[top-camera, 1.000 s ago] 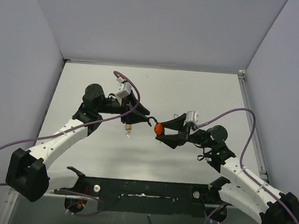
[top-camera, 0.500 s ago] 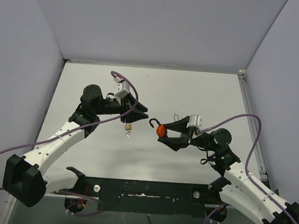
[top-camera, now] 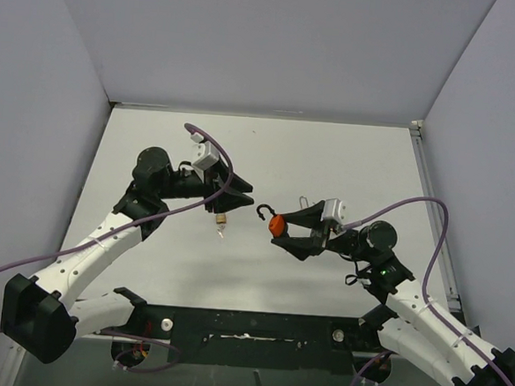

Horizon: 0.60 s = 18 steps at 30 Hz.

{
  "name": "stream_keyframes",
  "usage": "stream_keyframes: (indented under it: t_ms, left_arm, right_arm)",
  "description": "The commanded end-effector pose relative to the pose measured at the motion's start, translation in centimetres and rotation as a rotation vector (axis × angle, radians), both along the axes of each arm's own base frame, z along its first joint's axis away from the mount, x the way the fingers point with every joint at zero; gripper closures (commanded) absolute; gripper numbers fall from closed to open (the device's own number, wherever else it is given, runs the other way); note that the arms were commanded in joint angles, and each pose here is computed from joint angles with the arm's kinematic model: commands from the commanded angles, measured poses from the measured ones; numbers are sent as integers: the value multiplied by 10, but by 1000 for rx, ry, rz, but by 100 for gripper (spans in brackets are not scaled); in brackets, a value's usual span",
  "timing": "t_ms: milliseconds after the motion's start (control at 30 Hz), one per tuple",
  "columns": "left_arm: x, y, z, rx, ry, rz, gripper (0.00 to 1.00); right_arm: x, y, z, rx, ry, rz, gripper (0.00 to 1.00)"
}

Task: Lock with the key
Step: Lock the lock.

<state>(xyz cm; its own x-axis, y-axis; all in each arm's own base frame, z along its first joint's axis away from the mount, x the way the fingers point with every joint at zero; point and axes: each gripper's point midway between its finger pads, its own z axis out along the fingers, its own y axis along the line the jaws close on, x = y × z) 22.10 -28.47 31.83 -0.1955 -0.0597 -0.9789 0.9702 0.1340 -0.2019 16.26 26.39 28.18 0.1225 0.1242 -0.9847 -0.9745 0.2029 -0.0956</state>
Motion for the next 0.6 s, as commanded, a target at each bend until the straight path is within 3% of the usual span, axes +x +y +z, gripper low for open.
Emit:
stream_keyframes:
  t_ms: [0,200,567]
  left_arm:
    - [-22,-2,31,-71,-87,-117,64]
    - [-48,-4,29,-87,-94,-304,64]
    - [-33,-12,18,-45,-11,-261,63]
  right_arm:
    - [2,-1,43,76,-118,-26,100]
    - [2,1,45,81,-122,-21,100]
    - [2,4,51,84,-141,-17,100]
